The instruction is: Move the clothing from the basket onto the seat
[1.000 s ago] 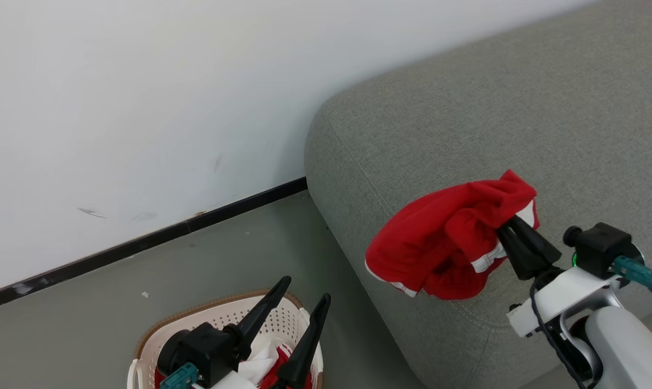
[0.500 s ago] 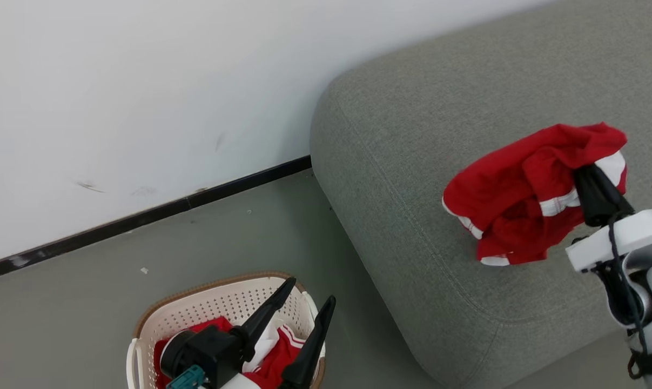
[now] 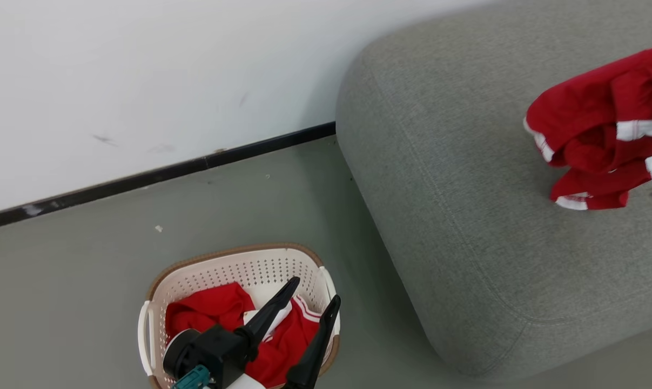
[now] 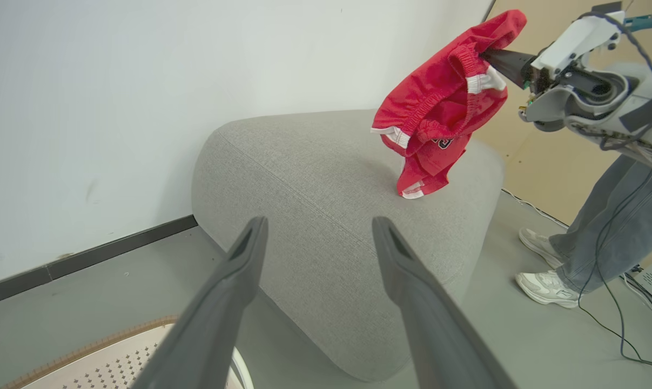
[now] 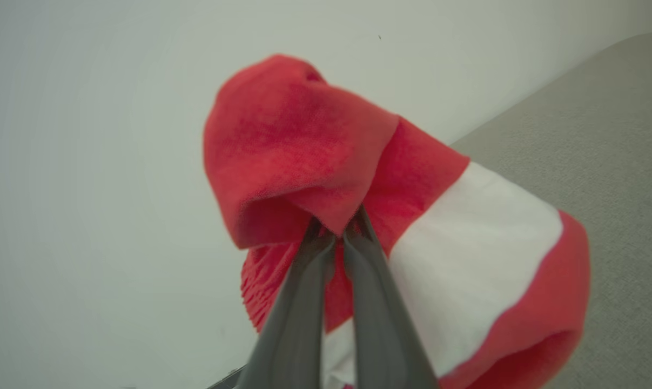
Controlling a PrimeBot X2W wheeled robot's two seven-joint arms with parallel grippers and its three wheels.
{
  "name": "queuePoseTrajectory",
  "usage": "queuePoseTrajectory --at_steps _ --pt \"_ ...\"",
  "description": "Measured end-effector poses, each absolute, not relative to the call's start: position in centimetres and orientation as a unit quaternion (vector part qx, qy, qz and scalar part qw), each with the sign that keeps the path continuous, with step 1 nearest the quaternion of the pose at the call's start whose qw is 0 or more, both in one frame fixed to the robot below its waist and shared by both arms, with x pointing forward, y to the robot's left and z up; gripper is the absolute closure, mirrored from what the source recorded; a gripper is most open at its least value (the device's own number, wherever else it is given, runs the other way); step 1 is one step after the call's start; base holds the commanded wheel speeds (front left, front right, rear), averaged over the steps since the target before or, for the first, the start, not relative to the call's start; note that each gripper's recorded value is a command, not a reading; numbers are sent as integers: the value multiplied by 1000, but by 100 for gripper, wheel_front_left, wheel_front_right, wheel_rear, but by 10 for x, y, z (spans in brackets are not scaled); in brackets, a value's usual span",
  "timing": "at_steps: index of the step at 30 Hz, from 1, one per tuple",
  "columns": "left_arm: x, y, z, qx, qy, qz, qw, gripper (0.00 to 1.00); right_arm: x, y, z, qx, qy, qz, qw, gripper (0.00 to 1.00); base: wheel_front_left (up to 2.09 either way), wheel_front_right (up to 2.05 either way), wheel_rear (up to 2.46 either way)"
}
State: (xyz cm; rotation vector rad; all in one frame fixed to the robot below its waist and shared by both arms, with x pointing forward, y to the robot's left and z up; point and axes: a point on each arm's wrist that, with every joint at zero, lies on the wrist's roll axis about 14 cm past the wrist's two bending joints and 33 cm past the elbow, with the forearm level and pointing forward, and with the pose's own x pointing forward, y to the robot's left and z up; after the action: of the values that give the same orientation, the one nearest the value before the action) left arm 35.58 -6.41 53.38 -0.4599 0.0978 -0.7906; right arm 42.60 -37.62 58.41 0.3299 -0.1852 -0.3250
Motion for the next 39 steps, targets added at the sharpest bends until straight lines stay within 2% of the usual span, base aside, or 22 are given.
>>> queuePoseTrajectory --at_steps 14,24,33,39 --pt "373 -35 494 -212 93 -332 914 0 507 -423 618 207 -133 -212 946 100 0 0 0" --pt "382 -17 476 -218 111 -299 922 0 557 -406 600 218 -121 -203 947 100 0 0 0" --pt "393 -2 464 -218 119 -272 930 0 591 -407 598 219 -140 -208 943 100 0 0 0" --pt "398 6 452 -221 131 -255 932 0 598 -416 553 221 -102 -237 941 100 0 0 0"
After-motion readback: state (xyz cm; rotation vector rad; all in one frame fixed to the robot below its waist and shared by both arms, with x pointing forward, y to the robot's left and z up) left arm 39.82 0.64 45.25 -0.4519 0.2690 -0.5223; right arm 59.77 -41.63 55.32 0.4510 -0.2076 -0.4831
